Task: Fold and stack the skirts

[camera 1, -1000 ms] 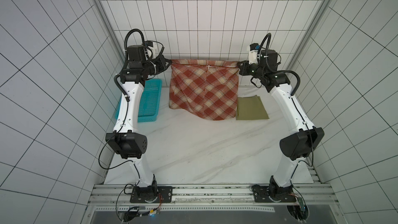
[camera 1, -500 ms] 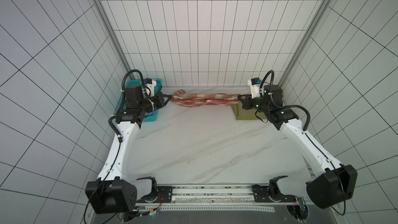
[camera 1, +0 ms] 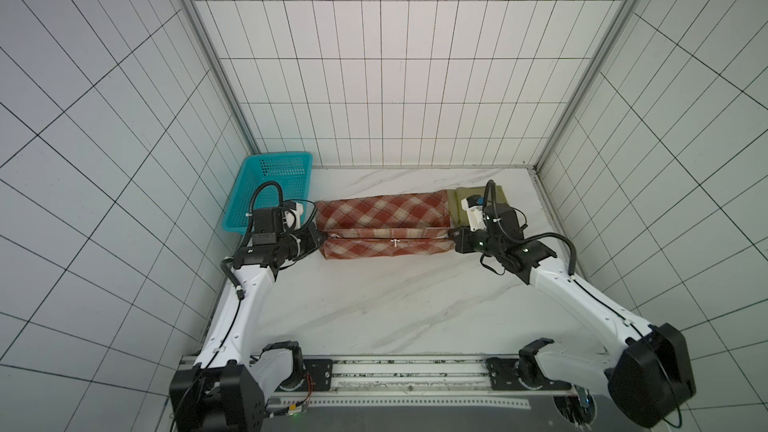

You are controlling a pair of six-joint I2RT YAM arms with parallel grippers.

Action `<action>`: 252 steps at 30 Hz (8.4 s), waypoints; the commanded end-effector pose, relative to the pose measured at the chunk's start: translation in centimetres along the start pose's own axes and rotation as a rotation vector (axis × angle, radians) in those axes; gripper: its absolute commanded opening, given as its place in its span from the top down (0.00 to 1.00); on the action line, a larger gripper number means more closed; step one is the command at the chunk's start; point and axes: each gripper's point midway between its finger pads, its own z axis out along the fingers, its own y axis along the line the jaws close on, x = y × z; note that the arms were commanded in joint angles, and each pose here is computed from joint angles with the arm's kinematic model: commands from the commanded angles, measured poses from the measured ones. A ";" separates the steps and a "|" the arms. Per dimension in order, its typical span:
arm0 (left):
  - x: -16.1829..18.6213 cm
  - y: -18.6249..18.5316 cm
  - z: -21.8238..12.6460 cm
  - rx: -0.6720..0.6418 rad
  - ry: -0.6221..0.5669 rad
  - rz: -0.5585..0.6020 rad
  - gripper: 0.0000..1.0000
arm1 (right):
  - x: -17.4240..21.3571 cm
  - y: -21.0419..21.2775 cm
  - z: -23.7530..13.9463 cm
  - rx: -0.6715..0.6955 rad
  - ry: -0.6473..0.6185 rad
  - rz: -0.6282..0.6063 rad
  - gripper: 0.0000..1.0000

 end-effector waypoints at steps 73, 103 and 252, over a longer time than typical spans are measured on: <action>5.4 3.6 0.9 -0.033 -0.058 -0.065 1.00 | 6.3 -3.3 0.4 0.031 0.001 0.046 1.00; 7.9 -2.2 2.5 0.073 0.007 0.007 0.58 | 6.7 -2.7 2.3 0.040 0.024 0.089 0.77; 16.1 5.7 8.9 -0.255 0.287 -0.004 0.68 | 10.9 -5.7 3.2 0.011 0.117 0.275 0.47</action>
